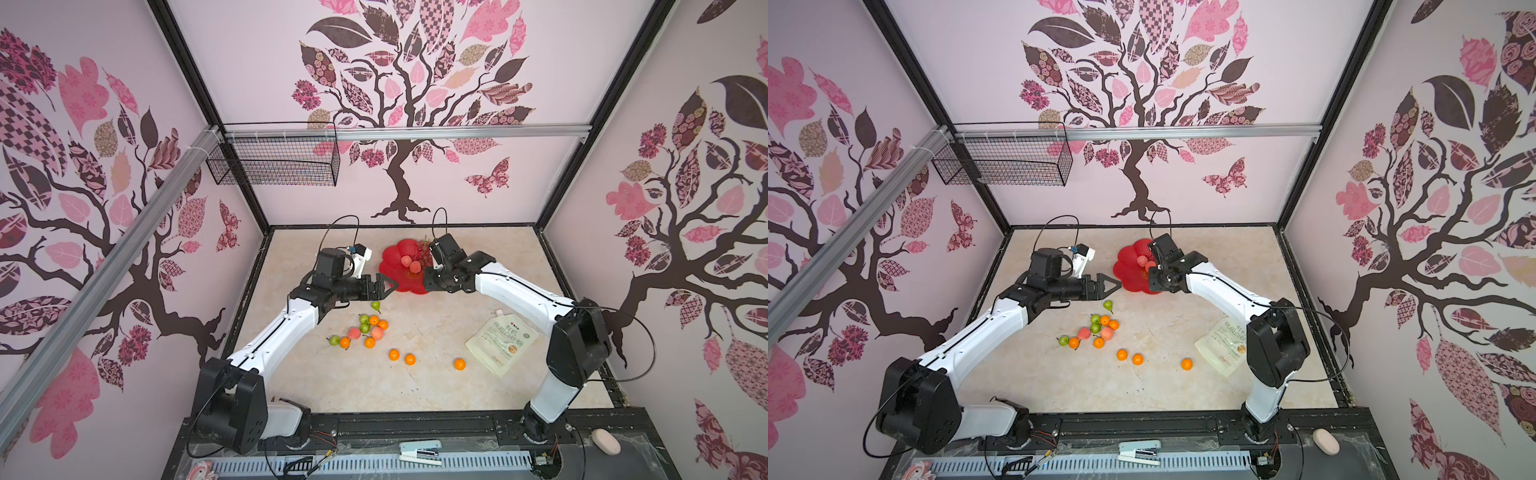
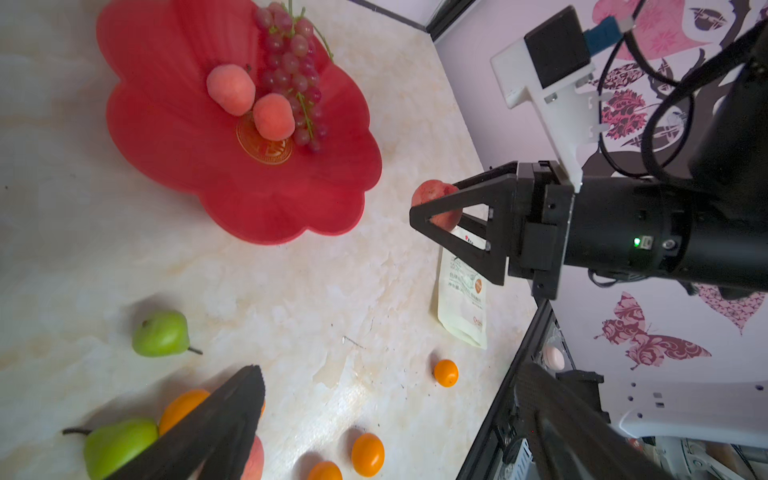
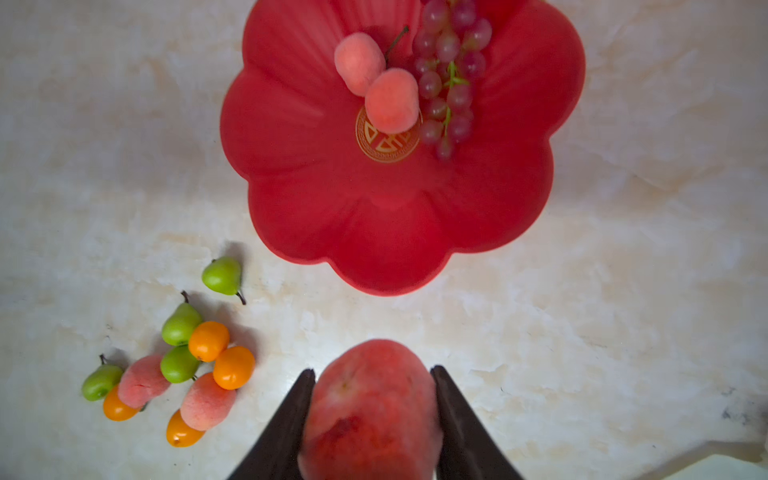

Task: Place and organize the fake fruits in the fruit bowl
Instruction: 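Lift the peach and carry it over the red bowl with the right gripper, then lower the peach into the bowl and open the right gripper, then move the right gripper over another pink peach among the pears, then lower the right gripper and close it on the pink peach, then lift the peach and carry it over the red bowl with the right gripper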

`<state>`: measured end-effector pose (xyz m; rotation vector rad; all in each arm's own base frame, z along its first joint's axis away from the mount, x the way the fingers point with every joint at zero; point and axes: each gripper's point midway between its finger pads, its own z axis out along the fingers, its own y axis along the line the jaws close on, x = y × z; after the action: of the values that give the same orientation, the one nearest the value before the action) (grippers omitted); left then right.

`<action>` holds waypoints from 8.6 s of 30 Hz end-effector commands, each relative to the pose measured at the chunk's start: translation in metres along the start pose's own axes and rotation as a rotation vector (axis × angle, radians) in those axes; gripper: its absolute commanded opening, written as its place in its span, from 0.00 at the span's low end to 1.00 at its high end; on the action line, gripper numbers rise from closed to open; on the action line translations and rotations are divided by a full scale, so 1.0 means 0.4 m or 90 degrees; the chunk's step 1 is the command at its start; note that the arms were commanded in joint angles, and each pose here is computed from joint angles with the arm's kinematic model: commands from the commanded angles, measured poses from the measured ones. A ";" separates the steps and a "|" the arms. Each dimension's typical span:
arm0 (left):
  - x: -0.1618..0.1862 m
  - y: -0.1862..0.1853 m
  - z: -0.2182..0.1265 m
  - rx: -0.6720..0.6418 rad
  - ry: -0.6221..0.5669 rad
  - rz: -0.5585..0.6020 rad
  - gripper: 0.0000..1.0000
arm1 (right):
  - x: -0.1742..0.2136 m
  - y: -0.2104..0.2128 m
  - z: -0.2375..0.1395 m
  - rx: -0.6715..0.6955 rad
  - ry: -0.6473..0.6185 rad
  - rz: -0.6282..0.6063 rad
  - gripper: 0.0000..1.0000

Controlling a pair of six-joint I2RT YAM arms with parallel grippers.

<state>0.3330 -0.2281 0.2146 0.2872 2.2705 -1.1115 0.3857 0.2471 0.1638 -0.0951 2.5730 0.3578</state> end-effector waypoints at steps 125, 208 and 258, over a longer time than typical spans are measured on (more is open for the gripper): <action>0.169 0.159 -0.254 -0.224 -0.053 -0.143 0.99 | 0.364 0.346 0.125 -0.147 0.111 0.210 0.61; 0.107 0.112 -0.250 -0.139 -0.081 -0.113 0.98 | 0.237 0.244 -0.014 -0.172 0.010 0.265 0.46; -0.230 0.212 0.045 -0.109 -0.089 -0.067 0.98 | -0.118 0.063 0.404 -0.049 -0.016 0.309 0.47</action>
<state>0.4544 -0.1748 0.2138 0.0039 2.2523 -0.9033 0.4998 0.3198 0.0852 0.4773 2.4790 0.6793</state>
